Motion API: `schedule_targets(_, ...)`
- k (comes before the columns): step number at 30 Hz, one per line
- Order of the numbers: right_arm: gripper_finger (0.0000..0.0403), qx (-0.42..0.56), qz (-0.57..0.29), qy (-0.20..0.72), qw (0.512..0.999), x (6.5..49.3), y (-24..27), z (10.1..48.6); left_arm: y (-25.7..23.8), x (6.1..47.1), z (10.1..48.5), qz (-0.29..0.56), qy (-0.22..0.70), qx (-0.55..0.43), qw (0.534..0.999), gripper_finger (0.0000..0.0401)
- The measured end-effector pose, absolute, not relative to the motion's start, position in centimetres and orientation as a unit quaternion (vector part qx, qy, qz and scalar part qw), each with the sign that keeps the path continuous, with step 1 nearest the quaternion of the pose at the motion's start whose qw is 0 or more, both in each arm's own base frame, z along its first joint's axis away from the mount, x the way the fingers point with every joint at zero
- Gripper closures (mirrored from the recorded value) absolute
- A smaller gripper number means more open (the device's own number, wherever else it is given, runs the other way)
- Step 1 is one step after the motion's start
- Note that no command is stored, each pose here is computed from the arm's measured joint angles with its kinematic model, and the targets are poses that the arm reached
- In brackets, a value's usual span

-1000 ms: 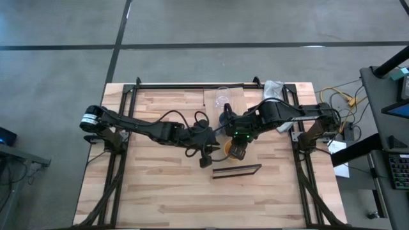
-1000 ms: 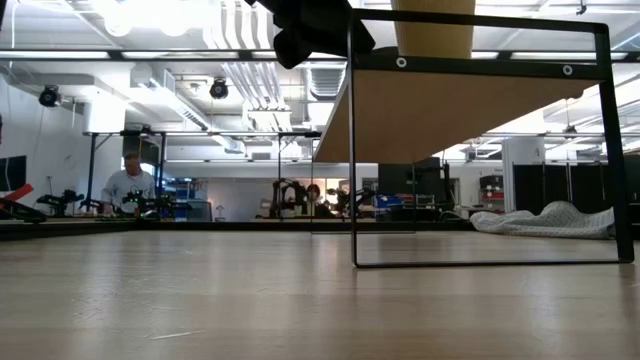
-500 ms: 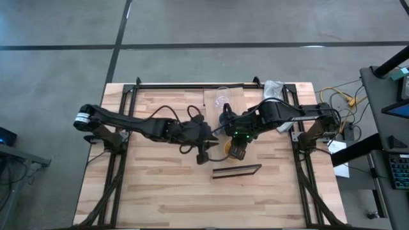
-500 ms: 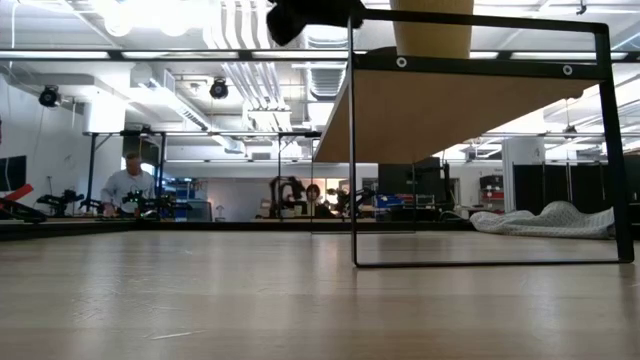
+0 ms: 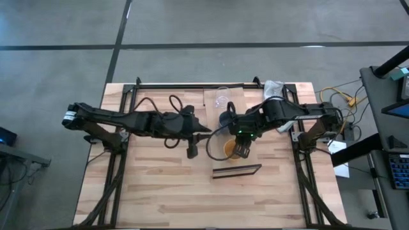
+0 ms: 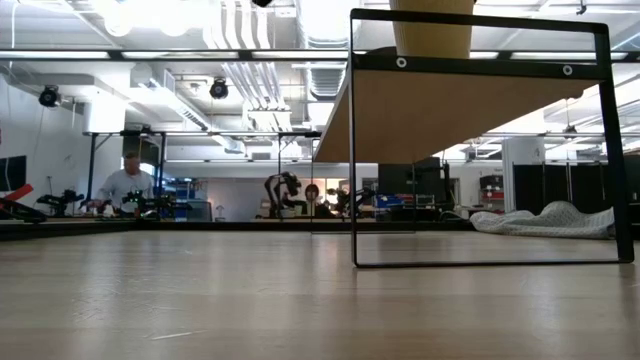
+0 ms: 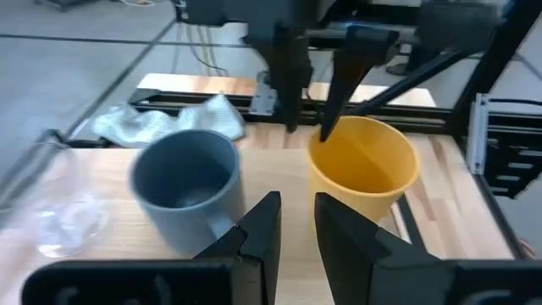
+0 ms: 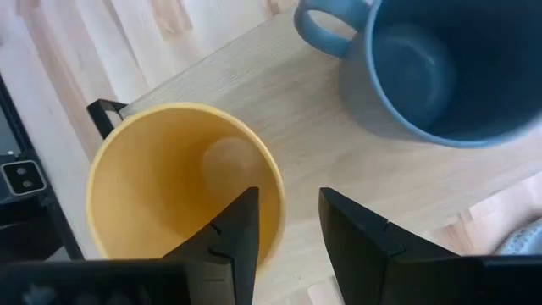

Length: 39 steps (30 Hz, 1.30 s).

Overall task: Stack small to large cups/mugs on shelf
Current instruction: Return to Home Position

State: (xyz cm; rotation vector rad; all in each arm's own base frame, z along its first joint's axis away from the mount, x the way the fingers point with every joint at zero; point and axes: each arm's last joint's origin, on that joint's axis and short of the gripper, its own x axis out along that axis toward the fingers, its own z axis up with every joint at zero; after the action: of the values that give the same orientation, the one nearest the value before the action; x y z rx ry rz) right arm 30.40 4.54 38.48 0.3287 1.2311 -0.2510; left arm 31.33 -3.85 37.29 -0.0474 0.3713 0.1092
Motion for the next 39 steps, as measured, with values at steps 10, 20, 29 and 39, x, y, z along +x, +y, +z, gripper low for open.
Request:
schedule_targets(10, 0.0284, 0.175, -0.101, 0.496, 0.844, 26.3, 3.9, 43.7, -3.1, 26.7, 41.3, 0.058, 0.123, -0.035, 0.99, 0.034)
schedule_targets(20, 0.0284, 0.091, -0.146, 0.384, 0.907, 19.0, 2.3, 48.0, -2.1, 19.3, 45.3, 0.051, 0.037, -0.063, 0.996, 0.034)
schedule_targets(29, 0.0284, 0.067, -0.161, 0.331, 0.927, 14.0, 1.4, 46.7, -1.3, 13.5, 44.0, 0.058, 0.063, -0.114, 0.99, 0.034)
schedule_targets(39, 0.0284, 0.124, -0.15, 0.229, 0.954, 11.2, 0.9, 40.0, -1.0, 12.2, 39.2, 0.07, 0.051, -0.115, 0.99, 0.034)
